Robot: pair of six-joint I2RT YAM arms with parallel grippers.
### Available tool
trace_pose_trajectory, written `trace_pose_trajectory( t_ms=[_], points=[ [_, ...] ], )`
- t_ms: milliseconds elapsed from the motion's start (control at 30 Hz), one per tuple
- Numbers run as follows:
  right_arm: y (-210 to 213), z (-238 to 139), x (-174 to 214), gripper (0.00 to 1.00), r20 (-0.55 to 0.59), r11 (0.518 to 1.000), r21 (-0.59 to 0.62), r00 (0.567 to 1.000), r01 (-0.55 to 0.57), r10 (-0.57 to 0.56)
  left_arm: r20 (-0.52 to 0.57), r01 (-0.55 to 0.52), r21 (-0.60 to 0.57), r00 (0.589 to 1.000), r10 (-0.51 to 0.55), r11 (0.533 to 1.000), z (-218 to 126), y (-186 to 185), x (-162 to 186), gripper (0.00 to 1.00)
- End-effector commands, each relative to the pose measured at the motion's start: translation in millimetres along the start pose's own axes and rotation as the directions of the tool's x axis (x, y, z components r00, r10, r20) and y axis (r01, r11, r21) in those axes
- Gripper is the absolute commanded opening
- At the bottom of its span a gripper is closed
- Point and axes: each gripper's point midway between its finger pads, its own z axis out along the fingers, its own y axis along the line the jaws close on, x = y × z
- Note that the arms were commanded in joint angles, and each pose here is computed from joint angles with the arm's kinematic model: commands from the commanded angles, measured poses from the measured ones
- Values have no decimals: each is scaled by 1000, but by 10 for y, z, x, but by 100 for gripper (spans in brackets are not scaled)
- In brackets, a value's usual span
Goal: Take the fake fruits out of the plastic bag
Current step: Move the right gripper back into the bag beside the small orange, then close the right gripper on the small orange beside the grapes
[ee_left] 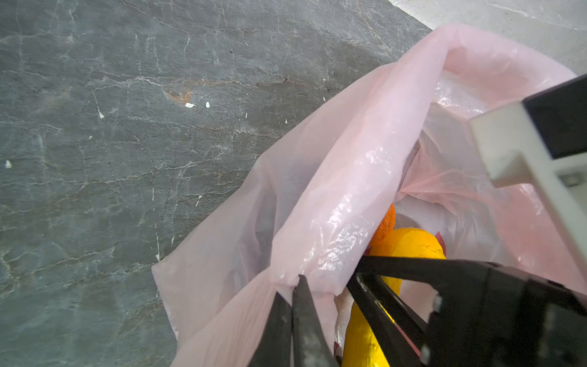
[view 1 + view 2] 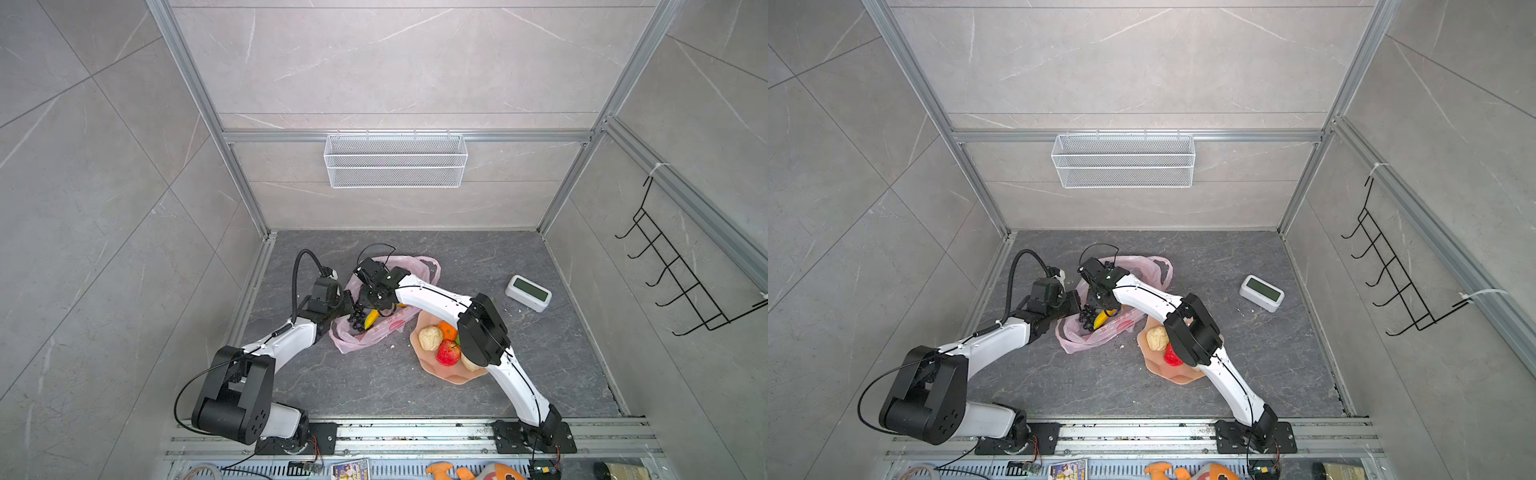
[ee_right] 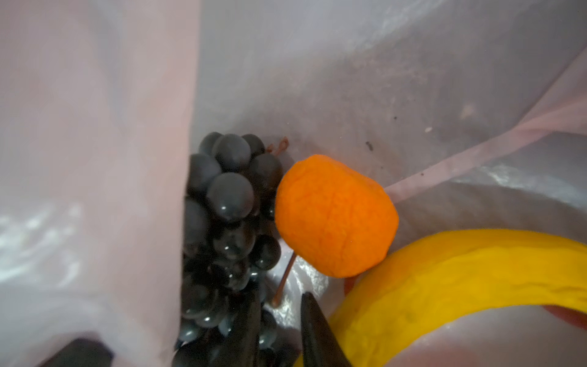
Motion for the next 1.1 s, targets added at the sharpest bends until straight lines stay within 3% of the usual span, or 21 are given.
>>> trace_pose_trajectory(
  t_ms=[0,433,1067],
  points=[
    [-27,68,40,28,-23,1000,23,1000,9,-9,40,-5,15,999,5,1000,-46,-33,-100,0],
    [-61,182,4,28,-22,999,37,1000,0,0,39,-7,13,999,6,1000,-43,-30,-98,0],
    [-160,-181,-142,1,48,995,86,998,45,-49,39,-10,12,999,9,1000,-41,-30,-103,0]
  ],
)
